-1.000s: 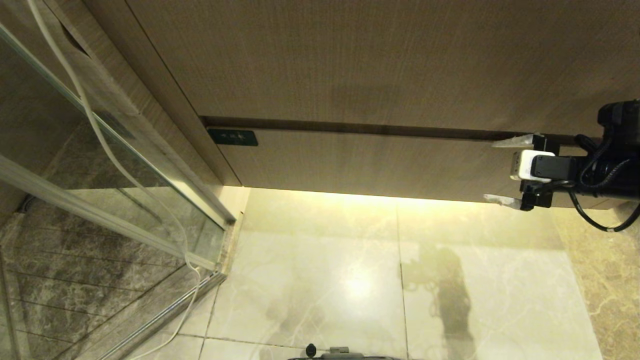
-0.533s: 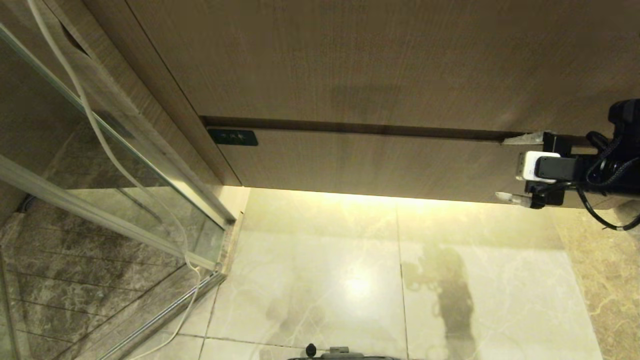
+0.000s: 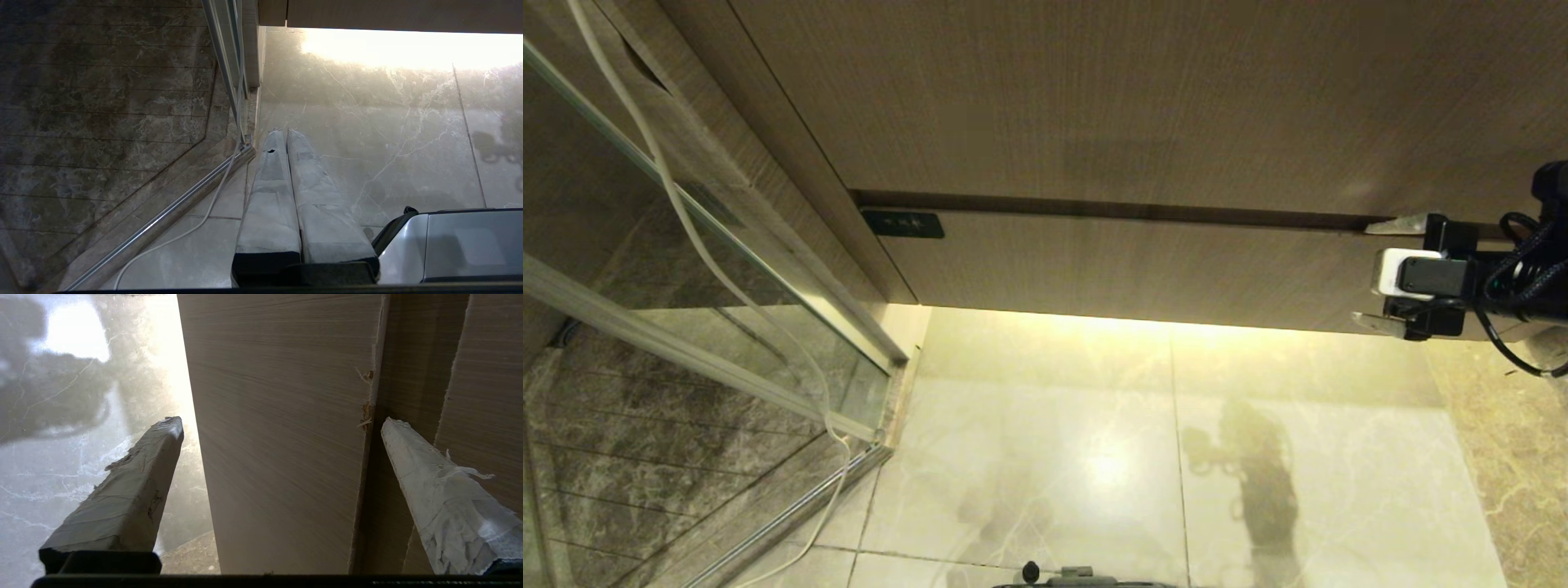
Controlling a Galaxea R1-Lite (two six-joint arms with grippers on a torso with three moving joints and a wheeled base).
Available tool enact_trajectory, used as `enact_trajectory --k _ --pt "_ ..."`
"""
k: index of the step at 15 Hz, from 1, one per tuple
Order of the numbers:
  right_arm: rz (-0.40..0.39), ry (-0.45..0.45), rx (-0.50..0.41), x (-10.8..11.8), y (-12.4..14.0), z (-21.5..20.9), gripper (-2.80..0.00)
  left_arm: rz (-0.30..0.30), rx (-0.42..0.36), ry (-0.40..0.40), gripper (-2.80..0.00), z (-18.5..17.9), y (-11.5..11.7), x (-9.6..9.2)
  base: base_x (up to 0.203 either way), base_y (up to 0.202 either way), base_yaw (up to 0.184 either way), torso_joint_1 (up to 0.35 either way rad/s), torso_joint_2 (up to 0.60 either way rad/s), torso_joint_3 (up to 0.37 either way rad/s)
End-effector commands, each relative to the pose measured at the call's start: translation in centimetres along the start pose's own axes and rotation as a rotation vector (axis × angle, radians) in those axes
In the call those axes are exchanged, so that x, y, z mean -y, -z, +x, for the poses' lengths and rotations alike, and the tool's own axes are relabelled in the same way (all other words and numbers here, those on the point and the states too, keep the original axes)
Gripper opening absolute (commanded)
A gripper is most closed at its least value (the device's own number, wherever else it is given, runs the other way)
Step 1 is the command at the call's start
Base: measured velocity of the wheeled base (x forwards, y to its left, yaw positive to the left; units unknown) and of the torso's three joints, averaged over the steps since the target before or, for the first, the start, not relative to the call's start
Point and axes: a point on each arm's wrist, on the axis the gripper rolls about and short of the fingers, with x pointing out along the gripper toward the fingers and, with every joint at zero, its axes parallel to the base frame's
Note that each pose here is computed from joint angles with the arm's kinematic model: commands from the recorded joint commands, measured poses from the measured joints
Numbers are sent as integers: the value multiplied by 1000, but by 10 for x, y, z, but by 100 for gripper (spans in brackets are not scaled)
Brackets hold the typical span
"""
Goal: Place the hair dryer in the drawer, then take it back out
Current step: Pull open the drawer
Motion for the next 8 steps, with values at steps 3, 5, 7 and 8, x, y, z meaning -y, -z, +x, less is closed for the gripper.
enact_trajectory --k 3,5,7,8 --pt "-22 44 2 -3 2 6 0 0 2 0 -280 0 0 0 0 0 0 0 0 0" --pt "-21 38 2 -6 4 11 0 0 2 0 -280 0 0 0 0 0 0 0 0 0" --pt "-22 43 3 -8 8 22 0 0 2 0 -280 0 0 0 0 0 0 0 0 0" --pt "-23 47 2 -9 9 25 0 0 2 0 -280 0 0 0 0 0 0 0 0 0"
